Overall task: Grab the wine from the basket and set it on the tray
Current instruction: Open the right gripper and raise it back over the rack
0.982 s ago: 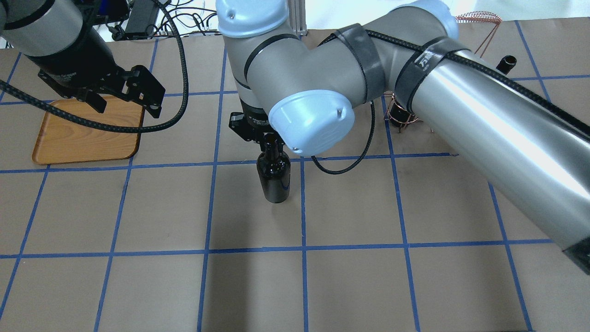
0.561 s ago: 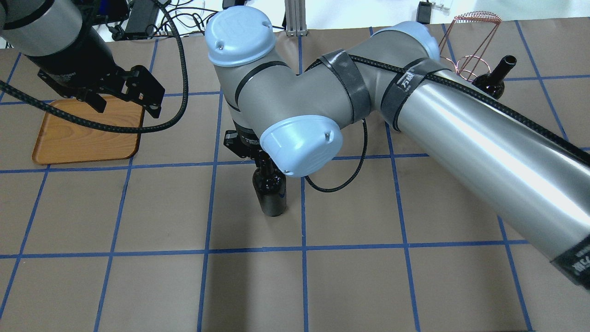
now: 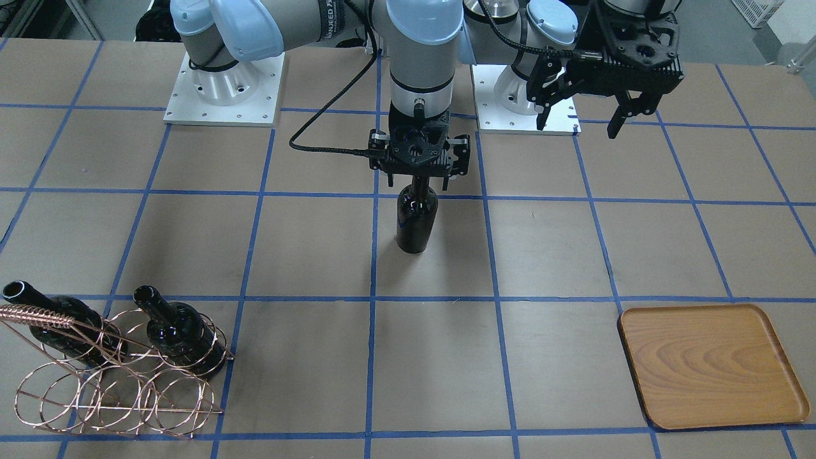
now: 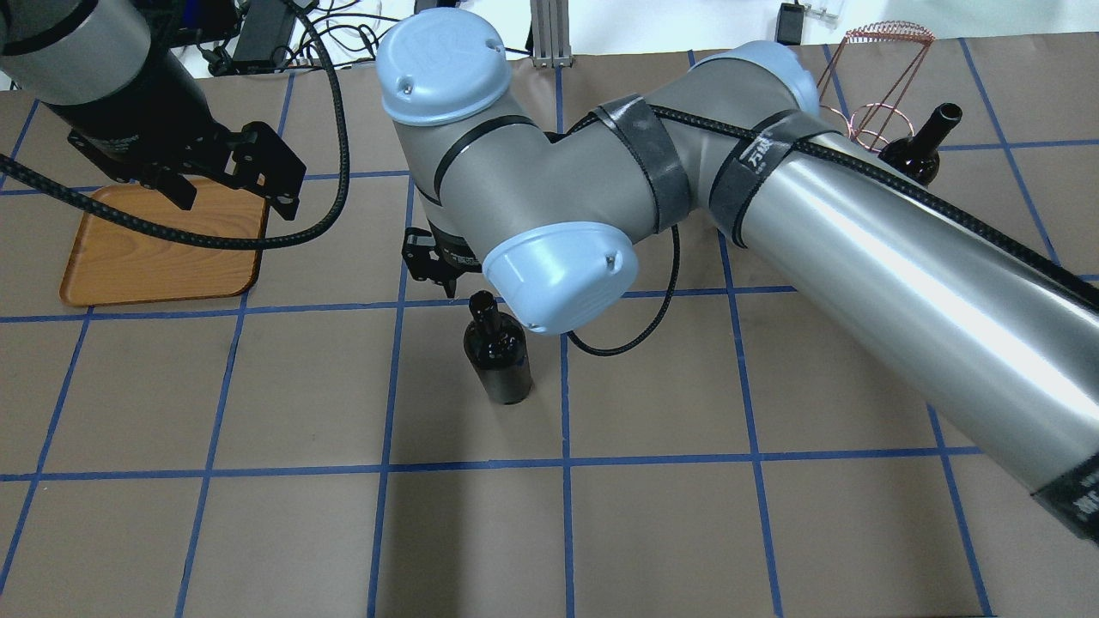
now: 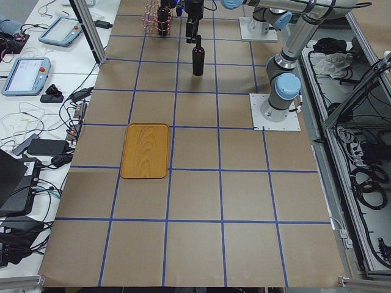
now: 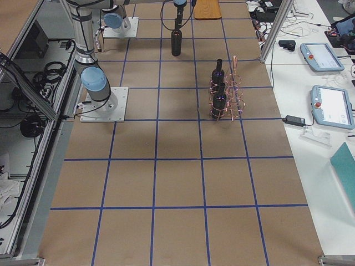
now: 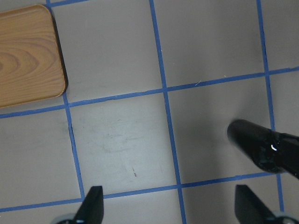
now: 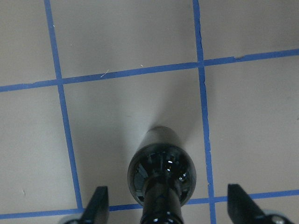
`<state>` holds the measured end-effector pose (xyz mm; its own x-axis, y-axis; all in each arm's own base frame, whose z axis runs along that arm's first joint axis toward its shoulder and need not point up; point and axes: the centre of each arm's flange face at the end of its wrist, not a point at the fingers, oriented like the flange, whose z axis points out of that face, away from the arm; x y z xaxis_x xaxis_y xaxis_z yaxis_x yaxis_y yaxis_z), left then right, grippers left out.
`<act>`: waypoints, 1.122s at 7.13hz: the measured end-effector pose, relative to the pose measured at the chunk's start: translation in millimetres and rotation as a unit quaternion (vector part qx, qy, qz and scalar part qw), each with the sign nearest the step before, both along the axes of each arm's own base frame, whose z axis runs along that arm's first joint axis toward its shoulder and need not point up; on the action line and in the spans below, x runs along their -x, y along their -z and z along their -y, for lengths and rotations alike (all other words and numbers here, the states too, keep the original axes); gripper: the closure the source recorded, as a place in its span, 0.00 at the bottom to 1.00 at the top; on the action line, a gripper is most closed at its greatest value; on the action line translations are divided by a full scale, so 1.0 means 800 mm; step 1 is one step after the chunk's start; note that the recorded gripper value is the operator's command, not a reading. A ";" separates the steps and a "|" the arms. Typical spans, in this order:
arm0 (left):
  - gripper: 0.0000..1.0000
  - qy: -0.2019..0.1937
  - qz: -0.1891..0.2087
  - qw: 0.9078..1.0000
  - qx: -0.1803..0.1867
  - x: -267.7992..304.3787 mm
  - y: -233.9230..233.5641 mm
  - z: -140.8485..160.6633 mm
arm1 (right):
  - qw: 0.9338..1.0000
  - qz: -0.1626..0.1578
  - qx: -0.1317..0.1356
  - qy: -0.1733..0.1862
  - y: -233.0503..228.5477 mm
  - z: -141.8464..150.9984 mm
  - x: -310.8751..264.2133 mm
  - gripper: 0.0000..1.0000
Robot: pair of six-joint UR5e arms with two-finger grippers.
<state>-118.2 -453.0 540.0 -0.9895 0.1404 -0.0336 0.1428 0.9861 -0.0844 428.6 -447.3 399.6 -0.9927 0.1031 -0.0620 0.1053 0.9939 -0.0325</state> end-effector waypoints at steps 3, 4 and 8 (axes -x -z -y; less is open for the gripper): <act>0.00 0.000 0.000 1.000 -0.001 0.001 0.000 -0.002 | 0.999 -0.012 0.043 -0.002 -0.041 0.047 0.054 0.00; 0.00 -0.001 -0.001 1.000 -0.002 0.003 0.000 -0.002 | 0.998 -0.017 0.056 -0.016 -0.058 0.072 0.095 0.00; 0.00 -0.031 -0.006 0.999 -0.006 0.008 0.006 0.001 | 0.996 -0.036 0.072 -0.038 -0.092 0.139 0.259 0.00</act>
